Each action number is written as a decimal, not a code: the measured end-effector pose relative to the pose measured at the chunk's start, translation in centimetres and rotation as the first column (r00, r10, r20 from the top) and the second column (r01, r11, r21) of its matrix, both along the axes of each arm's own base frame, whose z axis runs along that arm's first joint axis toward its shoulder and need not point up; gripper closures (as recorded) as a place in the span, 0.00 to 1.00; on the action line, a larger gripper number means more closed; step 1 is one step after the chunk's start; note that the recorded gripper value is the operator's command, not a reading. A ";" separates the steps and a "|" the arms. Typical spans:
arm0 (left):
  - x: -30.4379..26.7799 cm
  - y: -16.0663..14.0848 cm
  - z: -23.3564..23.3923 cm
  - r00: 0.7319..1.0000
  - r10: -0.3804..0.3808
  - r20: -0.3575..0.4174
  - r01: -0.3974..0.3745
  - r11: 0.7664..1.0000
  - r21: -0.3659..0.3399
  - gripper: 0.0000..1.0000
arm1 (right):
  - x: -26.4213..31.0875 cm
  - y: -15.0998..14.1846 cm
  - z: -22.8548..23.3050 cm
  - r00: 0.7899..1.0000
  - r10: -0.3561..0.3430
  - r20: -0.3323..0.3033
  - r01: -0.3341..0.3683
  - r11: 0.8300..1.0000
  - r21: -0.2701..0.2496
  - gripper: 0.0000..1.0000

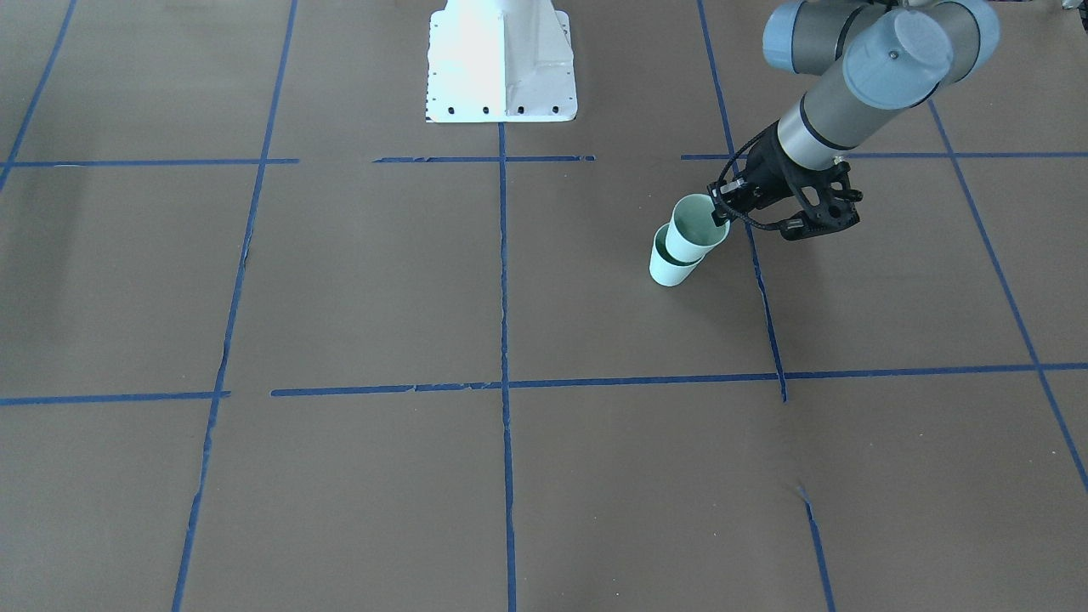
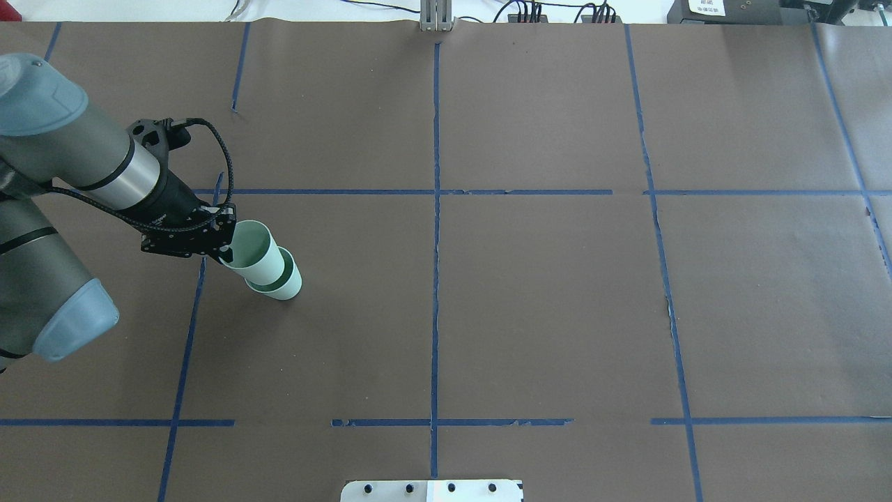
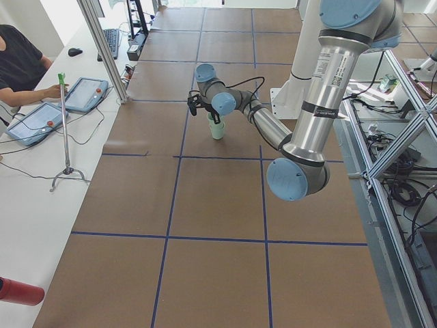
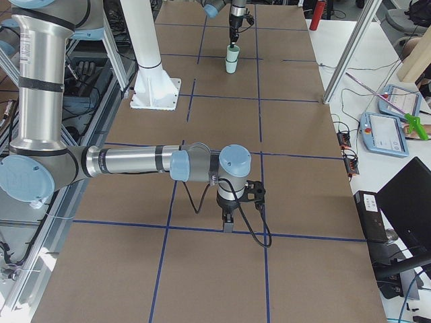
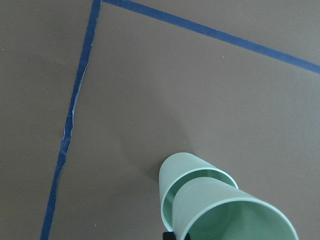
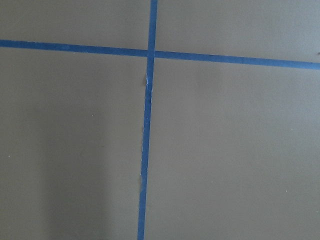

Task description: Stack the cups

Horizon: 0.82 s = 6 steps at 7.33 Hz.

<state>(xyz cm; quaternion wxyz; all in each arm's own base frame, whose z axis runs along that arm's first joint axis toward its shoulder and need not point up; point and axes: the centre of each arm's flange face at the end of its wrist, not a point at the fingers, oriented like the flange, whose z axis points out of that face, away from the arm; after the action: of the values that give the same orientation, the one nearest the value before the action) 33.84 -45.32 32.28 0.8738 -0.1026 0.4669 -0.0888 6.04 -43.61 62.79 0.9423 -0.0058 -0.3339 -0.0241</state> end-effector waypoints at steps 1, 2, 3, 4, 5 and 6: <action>0.0 0.0 0.0 1.000 0.001 -0.004 -0.001 1.000 0.005 0.00 | 0.0 0.0 0.0 1.000 0.000 0.000 0.000 1.000 0.000 0.00; 0.0 0.1 -0.1 1.000 0.001 -0.007 -0.001 1.000 0.009 0.00 | 0.0 0.0 0.0 1.000 0.000 0.000 0.000 1.000 0.000 0.00; -0.2 0.1 -0.3 1.000 0.000 -0.011 0.000 1.000 0.015 0.00 | 0.0 0.0 0.0 1.000 0.000 0.000 0.000 1.000 0.000 0.00; -0.7 0.1 -0.7 1.000 -0.003 -0.019 0.003 1.000 0.028 0.00 | 0.0 0.0 0.0 1.000 0.000 0.000 0.000 1.000 -0.001 0.00; -1.9 -0.2 -0.9 1.000 -0.002 -0.026 0.003 0.998 0.062 0.00 | 0.0 0.0 0.0 1.000 0.000 0.000 0.000 1.000 -0.001 0.00; -3.8 -1.0 0.2 1.000 0.021 -0.016 -0.019 0.991 0.134 0.00 | 0.0 0.0 0.0 1.000 0.000 0.000 0.000 1.000 0.000 0.00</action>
<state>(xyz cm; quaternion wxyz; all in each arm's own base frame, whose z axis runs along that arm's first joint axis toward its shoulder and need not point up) 30.06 -46.27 32.48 0.8755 -0.0491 0.4783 -0.0475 6.04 -43.61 62.78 0.9423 -0.0058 -0.3339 -0.0243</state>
